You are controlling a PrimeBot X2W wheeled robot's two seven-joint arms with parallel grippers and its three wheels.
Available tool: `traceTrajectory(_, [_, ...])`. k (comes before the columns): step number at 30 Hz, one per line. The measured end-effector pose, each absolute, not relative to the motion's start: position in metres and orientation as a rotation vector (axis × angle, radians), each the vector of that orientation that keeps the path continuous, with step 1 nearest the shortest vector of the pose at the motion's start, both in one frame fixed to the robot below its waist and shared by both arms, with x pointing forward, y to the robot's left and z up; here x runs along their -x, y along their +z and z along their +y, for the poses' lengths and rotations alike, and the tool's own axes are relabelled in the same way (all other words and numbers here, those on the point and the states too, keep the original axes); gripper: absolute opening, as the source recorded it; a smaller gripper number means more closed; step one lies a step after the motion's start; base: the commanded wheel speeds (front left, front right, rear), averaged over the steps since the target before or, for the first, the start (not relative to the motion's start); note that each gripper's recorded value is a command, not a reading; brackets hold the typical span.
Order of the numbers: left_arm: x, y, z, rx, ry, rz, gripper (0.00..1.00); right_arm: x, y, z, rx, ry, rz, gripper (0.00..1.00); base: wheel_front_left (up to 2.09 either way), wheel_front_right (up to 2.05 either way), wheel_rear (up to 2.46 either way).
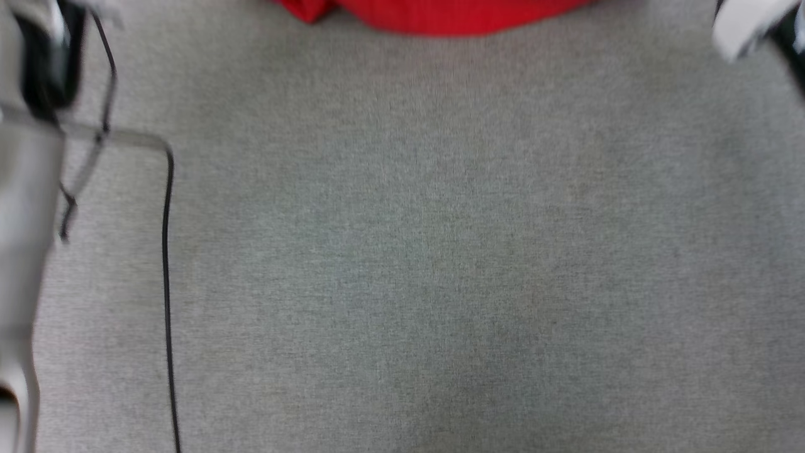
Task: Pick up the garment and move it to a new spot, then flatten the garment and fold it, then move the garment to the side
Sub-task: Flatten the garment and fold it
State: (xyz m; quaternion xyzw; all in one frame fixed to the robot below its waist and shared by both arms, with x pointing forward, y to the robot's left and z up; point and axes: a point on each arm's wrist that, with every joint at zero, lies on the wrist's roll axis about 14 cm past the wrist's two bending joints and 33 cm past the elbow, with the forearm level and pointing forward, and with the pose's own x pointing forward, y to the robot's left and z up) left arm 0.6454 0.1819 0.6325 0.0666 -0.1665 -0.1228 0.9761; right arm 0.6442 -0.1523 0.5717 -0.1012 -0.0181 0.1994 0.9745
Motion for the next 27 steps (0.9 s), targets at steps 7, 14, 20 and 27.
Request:
traceTrajectory(7, [-0.572, 0.593, 0.203, -0.109, -0.189, -0.255, 0.0, -0.583, 0.536, -0.147, 0.189, 0.469, 0.062, 0.0, 0.0, 0.0, 0.0])
traceTrajectory(14, [-0.477, 0.548, 0.208, -0.063, -0.148, -0.09, 0.0, -0.508, 0.499, -0.166, 0.188, 0.483, 0.196, 0.0, 0.0, 0.0, 0.0])
traceTrajectory(20, [-0.409, 0.51, 0.21, -0.017, -0.119, 0.059, 0.0, -0.451, 0.474, -0.166, 0.188, 0.521, 0.27, 0.0, 0.0, 0.0, 0.0])
traceTrajectory(27, [-0.345, 0.476, 0.21, 0.042, -0.082, 0.196, 0.0, -0.396, 0.447, -0.179, 0.148, 0.488, 0.348, 0.0, 0.0, 0.0, 0.0])
